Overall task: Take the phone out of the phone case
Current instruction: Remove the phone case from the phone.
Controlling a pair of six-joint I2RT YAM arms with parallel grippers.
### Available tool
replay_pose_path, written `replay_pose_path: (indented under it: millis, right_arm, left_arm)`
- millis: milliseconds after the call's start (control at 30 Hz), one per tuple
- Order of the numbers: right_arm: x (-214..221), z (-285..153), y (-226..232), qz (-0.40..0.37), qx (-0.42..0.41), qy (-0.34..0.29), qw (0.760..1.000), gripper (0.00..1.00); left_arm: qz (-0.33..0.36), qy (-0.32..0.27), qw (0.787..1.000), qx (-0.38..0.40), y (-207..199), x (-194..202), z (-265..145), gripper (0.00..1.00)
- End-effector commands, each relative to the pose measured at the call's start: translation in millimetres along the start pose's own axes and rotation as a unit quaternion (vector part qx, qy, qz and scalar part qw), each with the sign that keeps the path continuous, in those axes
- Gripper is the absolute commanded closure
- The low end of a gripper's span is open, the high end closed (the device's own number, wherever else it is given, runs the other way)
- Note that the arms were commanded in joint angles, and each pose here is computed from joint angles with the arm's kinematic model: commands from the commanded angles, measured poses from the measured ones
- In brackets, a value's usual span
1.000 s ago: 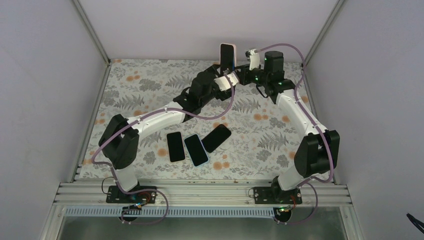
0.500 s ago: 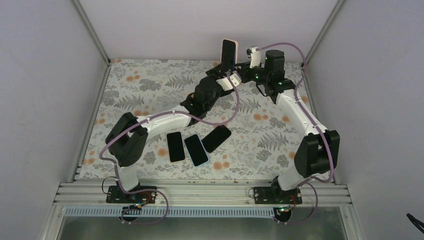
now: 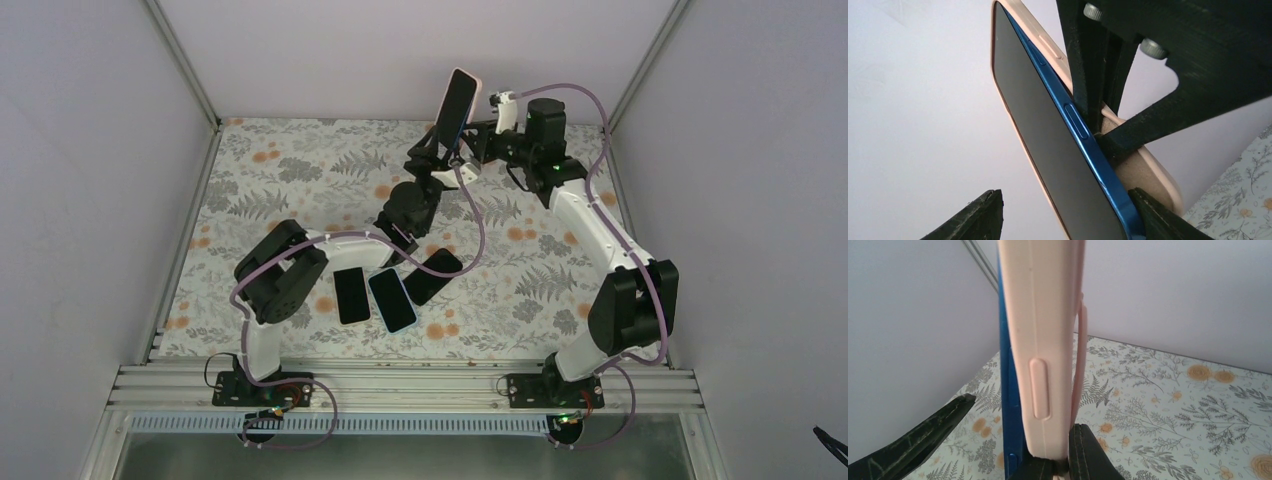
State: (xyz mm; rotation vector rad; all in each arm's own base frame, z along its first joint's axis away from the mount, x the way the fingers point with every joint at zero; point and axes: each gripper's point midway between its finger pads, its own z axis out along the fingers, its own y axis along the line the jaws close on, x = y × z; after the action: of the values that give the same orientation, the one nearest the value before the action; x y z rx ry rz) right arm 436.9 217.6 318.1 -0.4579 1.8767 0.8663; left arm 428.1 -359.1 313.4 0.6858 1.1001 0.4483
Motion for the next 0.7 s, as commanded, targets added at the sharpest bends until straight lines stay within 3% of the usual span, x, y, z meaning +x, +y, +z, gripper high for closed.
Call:
replay_pose_path:
  millis: [0,67,233,667]
  right_arm:
    - [31,4,68,-0.022,-0.111,0.054,0.992,0.97]
    - [36,7,80,-0.028,-0.125,0.060,0.990,0.97]
    - [45,15,94,-0.033,-0.146,0.076,0.986,0.97]
    - [45,11,90,-0.063,-0.121,0.068,0.988,0.97]
  left_arm:
    - [-0.013,0.055,0.992,-0.114,67,31,21,0.39]
    - [-0.007,0.048,0.993,-0.108,61,28,23,0.43]
    - [0.001,0.038,0.994,-0.107,50,19,29,0.64]
    - [-0.005,0.028,0.993,-0.114,53,12,30,0.96]
